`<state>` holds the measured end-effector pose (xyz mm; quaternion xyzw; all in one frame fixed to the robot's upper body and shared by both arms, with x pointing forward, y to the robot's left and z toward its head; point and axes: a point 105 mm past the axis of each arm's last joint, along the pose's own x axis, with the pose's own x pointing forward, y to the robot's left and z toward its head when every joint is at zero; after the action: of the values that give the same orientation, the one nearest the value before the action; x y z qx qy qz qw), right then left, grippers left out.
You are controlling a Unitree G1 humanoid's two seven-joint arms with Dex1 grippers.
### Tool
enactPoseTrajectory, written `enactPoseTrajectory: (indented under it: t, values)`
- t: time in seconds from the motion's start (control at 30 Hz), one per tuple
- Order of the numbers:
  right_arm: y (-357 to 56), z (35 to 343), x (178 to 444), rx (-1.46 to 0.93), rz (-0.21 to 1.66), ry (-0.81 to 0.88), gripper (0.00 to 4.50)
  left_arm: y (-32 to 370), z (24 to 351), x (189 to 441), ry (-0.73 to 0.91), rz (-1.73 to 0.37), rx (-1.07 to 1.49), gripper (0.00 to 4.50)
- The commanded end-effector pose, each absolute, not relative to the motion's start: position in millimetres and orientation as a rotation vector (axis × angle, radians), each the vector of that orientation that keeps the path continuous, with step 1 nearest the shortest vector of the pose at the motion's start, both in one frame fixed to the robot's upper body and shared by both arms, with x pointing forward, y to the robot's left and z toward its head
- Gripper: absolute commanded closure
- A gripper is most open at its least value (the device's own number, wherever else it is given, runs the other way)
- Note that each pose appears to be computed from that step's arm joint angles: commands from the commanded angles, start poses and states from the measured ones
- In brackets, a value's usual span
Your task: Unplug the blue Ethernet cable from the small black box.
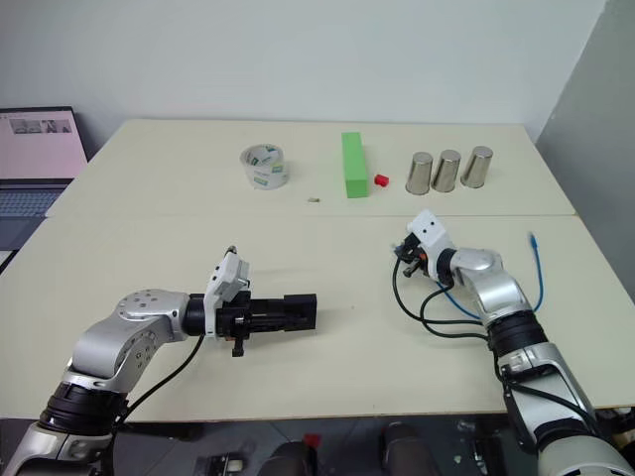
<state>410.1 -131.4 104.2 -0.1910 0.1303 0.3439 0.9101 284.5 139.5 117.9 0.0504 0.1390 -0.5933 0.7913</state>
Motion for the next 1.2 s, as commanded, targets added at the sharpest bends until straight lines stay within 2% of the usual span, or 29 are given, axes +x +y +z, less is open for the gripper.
enactPoseTrajectory:
  t: [0.03, 0.23, 0.4, 0.57, 0.73, 0.8, 0.9, 1.03, 1.2]
  values:
    - [-131.9, 120.1, 407.4, -0.389, 0.747, 0.211, 2.99, 147.3, 128.4, 299.2, 0.201, -1.169, 0.170, 3.73]
    - [-130.6, 146.7, 383.5, -0.399, 0.864, 0.162, 1.56, 170.2, 136.1, 345.7, 0.071, -0.802, 0.189, 3.73]
    - [-92.3, 184.3, 345.5, -0.295, 1.060, 0.037, 0.44, 206.4, 146.3, 384.6, -0.115, -0.397, 0.230, 3.73]
    - [-67.3, 192.1, 338.4, -0.291, 1.062, -0.012, 0.44, 227.6, 128.8, 402.6, -0.135, -0.193, 0.141, 3.73]
    - [-58.2, 187.9, 335.3, -0.285, 1.065, -0.012, 0.44, 234.7, 105.5, 410.9, -0.087, -0.116, 0.120, 3.73]
    - [-56.5, 185.0, 333.7, -0.287, 1.067, -0.007, 0.40, 234.0, 97.3, 411.1, -0.070, -0.115, 0.118, 3.03]
    - [-55.9, 180.4, 330.7, -0.295, 1.071, 0.005, 0.40, 233.0, 88.6, 408.8, -0.056, -0.131, 0.105, 2.52]
    - [-56.6, 176.8, 326.6, -0.294, 1.074, 0.017, 0.40, 235.0, 82.2, 402.8, -0.045, -0.153, 0.096, 1.64]
    - [-59.6, 174.9, 323.6, -0.289, 1.058, 0.025, 0.40, 244.5, 78.8, 388.1, -0.002, -0.145, 0.108, 0.67]
